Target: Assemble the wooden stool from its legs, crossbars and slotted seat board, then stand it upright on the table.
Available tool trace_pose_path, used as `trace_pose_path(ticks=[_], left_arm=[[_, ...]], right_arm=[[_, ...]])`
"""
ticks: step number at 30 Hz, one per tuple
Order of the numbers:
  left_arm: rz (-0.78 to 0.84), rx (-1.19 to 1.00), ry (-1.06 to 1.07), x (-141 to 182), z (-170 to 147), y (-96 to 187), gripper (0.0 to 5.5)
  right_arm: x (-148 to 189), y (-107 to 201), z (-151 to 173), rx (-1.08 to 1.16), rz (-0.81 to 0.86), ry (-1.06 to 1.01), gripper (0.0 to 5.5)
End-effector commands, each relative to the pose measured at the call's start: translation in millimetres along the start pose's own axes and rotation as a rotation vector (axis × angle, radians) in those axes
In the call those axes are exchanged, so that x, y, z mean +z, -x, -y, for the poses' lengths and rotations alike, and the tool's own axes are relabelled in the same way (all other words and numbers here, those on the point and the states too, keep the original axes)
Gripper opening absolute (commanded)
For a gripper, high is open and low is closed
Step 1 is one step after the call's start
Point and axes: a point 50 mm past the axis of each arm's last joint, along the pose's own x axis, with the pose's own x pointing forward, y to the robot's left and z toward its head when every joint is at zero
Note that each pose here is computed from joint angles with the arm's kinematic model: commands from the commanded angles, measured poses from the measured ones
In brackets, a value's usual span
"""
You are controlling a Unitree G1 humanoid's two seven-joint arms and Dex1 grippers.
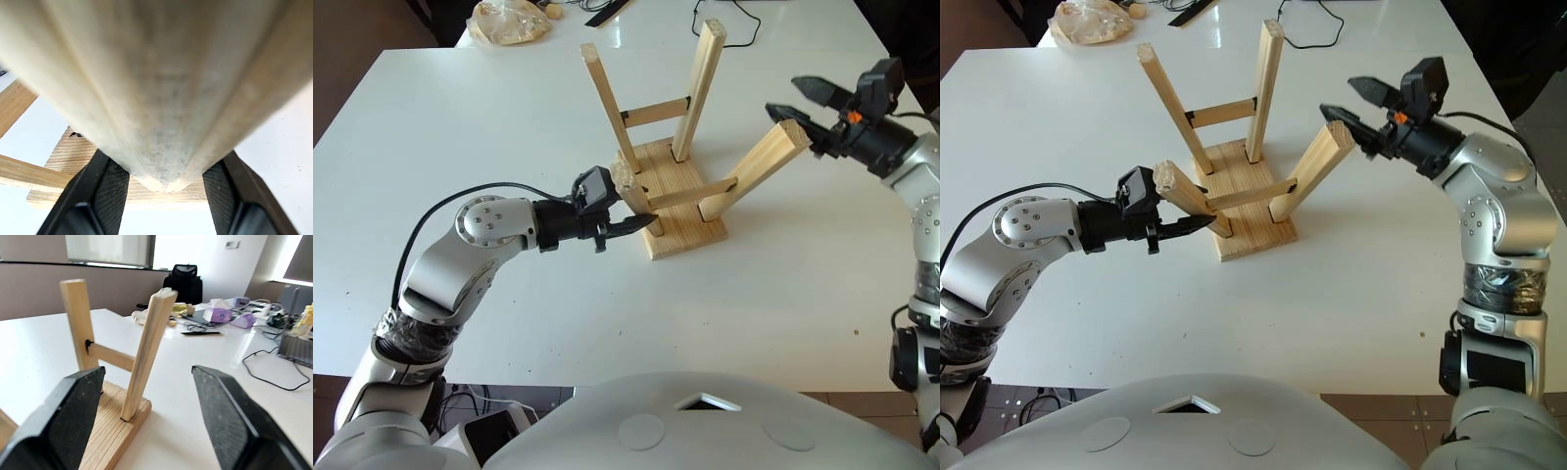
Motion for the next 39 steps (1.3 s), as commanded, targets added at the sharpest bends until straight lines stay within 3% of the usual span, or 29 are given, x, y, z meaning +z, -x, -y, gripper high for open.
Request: trace_pose_path(ticks=[1, 9, 19, 28, 31, 35, 39], left_arm=[[-0.186, 0.041, 0.170, -40, 4, 4, 2.05], [-0.202, 0.043, 0.196, -42, -5, 2, 2.05], [-0.232, 0.039, 0.200, -43, -16, -2, 2.05], [-0.234, 0.018, 0.190, -39, -18, -5, 2.05], [-0.236, 0.015, 0.186, -38, -18, -5, 2.05], [-0.235, 0.003, 0.174, -35, -20, -7, 2.05], [-0.241, -0.002, 0.161, -33, -23, -6, 2.05]], right_arm=[[29, -13, 0, -0.066, 0.123, 0.028, 3.26], [64, -22, -41, -0.025, 0.291, 0.165, 3.26], [43, -24, -106, 0.172, 0.251, 0.306, 3.26], [-18, -48, -131, 0.152, 0.105, 0.283, 3.26], [-67, -55, -131, 0.130, -0.088, 0.270, 3.26], [-135, -41, -150, 0.265, -0.384, 0.318, 3.26], [-130, -41, -161, 0.336, -0.343, 0.323, 3.26]])
